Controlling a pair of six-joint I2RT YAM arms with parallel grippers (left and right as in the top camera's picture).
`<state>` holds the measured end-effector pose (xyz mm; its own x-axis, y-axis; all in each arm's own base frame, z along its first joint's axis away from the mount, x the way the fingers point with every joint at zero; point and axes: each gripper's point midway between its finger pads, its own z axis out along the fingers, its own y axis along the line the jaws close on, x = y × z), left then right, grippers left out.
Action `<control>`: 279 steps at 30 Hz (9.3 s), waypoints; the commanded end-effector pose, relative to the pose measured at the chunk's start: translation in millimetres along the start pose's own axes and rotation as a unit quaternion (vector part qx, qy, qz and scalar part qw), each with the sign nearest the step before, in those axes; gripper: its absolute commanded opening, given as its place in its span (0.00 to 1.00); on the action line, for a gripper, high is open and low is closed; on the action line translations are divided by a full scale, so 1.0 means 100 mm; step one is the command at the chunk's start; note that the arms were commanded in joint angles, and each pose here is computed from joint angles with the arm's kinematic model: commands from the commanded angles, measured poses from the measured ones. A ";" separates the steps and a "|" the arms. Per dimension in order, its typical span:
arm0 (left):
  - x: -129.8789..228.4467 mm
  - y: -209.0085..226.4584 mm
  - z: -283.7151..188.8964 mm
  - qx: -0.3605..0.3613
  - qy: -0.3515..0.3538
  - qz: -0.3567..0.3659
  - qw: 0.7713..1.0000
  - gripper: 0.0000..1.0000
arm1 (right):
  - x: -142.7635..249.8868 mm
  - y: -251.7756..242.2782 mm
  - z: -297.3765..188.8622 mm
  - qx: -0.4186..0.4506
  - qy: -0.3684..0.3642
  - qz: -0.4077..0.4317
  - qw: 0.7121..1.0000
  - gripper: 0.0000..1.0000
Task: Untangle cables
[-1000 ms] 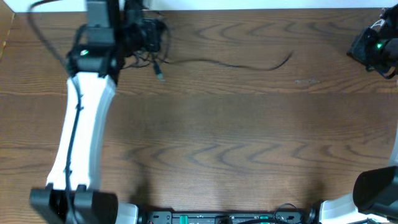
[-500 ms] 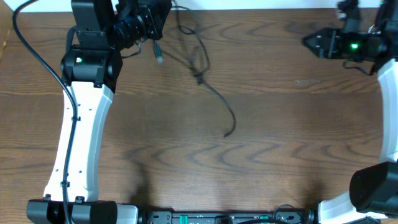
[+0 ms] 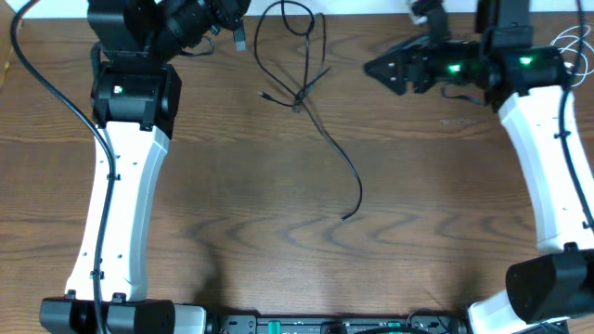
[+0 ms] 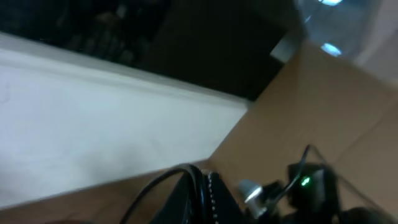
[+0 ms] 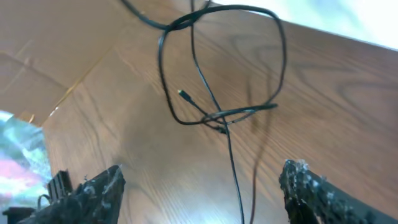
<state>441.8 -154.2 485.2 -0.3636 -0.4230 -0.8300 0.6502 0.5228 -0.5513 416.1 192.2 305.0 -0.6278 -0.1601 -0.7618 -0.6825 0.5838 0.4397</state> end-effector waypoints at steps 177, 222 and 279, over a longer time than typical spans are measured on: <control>3.57 -0.05 0.66 -0.170 0.414 -0.031 0.894 0.27 | 0.50 -2.12 -2.89 0.412 -0.157 0.297 0.847 0.99; 1.08 1.12 -0.67 -0.348 0.165 -0.076 0.920 0.97 | 1.78 -1.16 1.30 0.162 0.297 -0.029 0.941 0.69; 1.07 1.13 -0.67 -0.351 0.162 -0.074 0.919 0.97 | 0.98 -1.55 0.23 0.304 0.212 0.125 0.920 0.01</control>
<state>429.3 -93.0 323.9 -0.6792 -0.3553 -0.6422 0.0199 0.8657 -0.5001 449.1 120.8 64.3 -0.9348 -0.3125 -0.1686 -0.3239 0.9451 0.0440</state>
